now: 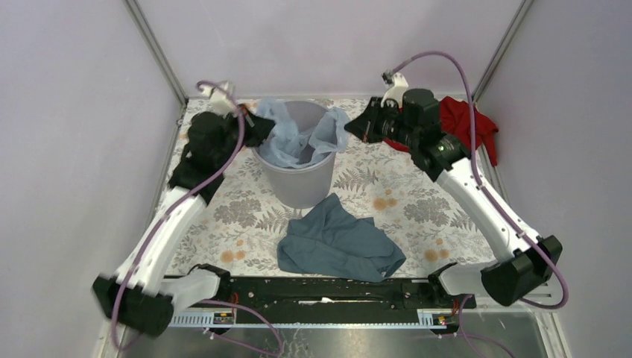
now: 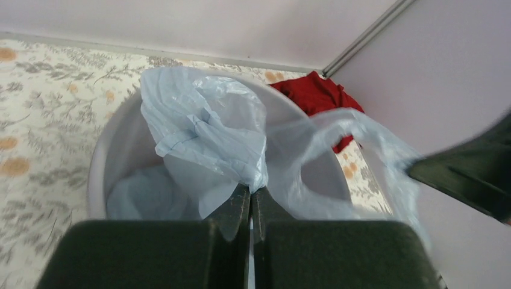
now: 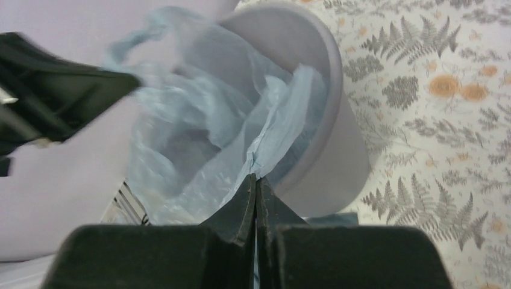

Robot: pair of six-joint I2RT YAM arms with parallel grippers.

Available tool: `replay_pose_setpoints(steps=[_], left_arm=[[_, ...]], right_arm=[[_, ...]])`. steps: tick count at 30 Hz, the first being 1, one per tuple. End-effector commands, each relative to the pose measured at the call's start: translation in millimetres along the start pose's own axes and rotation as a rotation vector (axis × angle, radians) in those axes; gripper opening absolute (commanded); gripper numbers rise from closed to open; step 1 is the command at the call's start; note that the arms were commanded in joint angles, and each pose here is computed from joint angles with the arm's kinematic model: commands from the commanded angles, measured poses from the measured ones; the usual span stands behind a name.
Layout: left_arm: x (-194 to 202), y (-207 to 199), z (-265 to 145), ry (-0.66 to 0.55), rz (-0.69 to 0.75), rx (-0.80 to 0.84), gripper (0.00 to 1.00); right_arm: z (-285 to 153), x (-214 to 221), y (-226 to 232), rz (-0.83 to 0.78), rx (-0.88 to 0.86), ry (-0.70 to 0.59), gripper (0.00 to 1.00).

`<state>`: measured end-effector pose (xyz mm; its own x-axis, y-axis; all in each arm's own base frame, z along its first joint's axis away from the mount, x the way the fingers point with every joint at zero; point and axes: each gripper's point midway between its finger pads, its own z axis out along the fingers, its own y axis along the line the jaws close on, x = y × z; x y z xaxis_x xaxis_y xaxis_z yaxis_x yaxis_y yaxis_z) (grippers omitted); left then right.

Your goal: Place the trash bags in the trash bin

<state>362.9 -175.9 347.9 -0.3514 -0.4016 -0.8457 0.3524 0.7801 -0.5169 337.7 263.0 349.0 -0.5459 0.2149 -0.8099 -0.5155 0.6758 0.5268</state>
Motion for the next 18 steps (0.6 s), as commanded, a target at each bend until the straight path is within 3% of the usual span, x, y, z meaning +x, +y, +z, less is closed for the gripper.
replay_pose_setpoints(steps=[1,8,18], left_arm=[[-16.2,-15.1,-75.6,-0.114,0.028,0.013,0.00],[18.8,13.7,-116.4,-0.104,-0.043,-0.106,0.00],[65.0,72.2,-126.7,-0.047,-0.102,-0.348,0.00]], right_arm=[[-31.6,17.4,4.0,-0.040,-0.020,-0.014,0.00],[-46.5,42.0,-13.7,-0.028,0.040,-0.012,0.00],[-42.2,68.0,-47.3,-0.018,0.154,0.015,0.00]])
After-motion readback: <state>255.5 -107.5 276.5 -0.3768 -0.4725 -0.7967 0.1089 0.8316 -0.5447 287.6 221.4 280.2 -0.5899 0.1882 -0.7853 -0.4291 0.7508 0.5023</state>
